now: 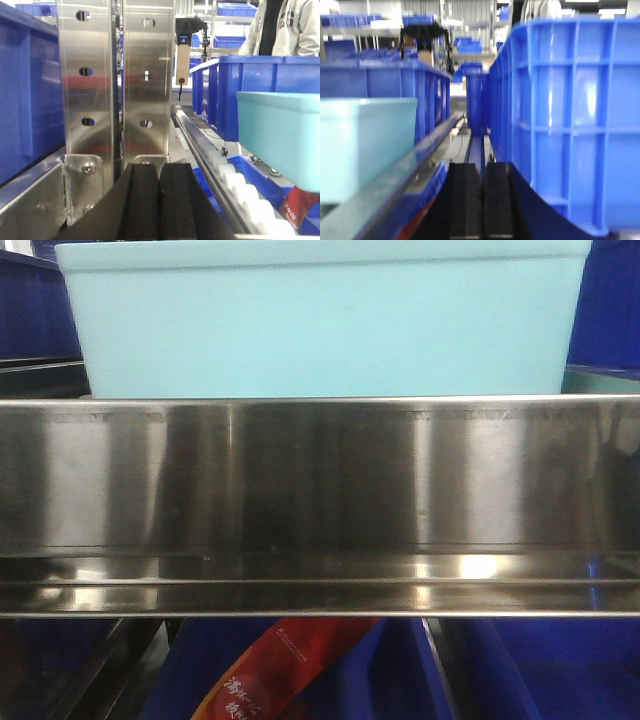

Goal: Fetch blue bin and place on conveyor start

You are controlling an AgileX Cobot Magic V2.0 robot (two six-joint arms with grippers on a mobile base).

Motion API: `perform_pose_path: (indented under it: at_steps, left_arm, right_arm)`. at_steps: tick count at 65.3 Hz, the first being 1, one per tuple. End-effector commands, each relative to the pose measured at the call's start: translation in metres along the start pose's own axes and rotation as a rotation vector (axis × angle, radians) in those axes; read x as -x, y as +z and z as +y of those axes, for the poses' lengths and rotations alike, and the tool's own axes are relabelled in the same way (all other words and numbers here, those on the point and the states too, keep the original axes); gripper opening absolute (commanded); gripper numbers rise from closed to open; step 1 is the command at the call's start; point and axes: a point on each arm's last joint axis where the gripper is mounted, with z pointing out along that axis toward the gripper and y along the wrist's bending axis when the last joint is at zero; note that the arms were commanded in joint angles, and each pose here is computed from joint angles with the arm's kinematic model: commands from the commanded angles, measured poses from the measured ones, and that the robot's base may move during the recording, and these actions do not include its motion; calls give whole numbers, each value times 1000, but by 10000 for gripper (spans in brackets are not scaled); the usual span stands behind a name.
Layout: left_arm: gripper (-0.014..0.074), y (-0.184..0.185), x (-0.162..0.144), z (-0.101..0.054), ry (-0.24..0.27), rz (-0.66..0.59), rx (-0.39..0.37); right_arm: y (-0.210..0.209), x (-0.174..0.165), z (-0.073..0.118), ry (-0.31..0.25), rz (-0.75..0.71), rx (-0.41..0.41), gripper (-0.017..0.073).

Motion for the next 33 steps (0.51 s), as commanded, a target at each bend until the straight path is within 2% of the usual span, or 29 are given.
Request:
perform_pose_path:
  at_steps: [1,4,9,15,19,22,30,33]
  left_arm:
    - [-111,-1,17,0,-8,-58,-6]
    - [-111,-3,28,0,-8,-44,-8]
    - [-107,-7,47,-1,-1,-24,-9]
    - [-45,-12,71,-1,3,-36,-9]
    - [43,-12,85,-1,5,-15,-10]
    - [117,-11,92,-1,5,2,-11]
    - [382,-2,111,0,11,5,-9]
    - [430,2,116,0,17,5,-7]
  right_arm:
    - [-1,7,0,23,-54,-4,-162]
    - [-1,19,1,49,-50,4,-162]
    - [-5,44,5,48,-13,32,-158]
    - [-12,74,9,44,3,58,-71]
    - [-13,91,11,42,9,68,36]
    - [-12,100,11,41,10,70,158]
    - [-3,115,12,42,5,67,477]
    - [0,116,11,43,-1,63,561]
